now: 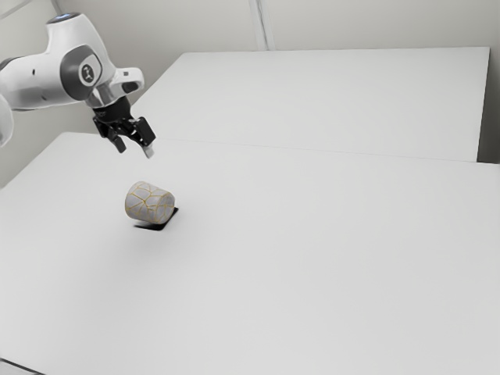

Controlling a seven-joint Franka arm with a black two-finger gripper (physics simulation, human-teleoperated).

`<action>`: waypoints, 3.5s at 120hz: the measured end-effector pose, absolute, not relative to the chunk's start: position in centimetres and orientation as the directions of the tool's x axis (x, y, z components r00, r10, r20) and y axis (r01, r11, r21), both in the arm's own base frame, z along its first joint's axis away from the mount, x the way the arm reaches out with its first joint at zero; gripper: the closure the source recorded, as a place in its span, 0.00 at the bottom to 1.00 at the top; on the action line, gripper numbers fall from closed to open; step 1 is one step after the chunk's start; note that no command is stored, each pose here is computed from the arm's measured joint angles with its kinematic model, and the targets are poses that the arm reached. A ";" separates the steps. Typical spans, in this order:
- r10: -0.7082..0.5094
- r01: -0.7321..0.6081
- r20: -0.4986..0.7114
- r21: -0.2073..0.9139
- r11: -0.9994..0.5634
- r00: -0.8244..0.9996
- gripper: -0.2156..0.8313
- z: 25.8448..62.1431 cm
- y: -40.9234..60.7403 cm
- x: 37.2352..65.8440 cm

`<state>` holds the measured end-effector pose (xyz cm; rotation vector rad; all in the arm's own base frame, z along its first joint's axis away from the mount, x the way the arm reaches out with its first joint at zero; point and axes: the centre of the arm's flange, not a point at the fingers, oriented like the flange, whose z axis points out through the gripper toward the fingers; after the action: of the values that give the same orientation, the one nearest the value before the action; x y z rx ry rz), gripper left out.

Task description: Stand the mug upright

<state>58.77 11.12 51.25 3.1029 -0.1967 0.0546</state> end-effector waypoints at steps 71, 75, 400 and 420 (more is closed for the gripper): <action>-0.084 -0.080 -0.002 0.282 -0.956 0.996 0.21 42.2 23.6 60.7; -0.090 -0.083 -0.008 0.299 -0.951 0.996 0.21 41.4 24.3 60.8; 0.061 0.091 -0.110 0.292 -0.952 0.992 0.95 40.8 8.2 58.0; 0.192 0.217 -0.143 0.186 -0.958 0.971 0.95 39.8 7.0 56.8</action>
<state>56.78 7.02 39.84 2.9179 0.3059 -0.1833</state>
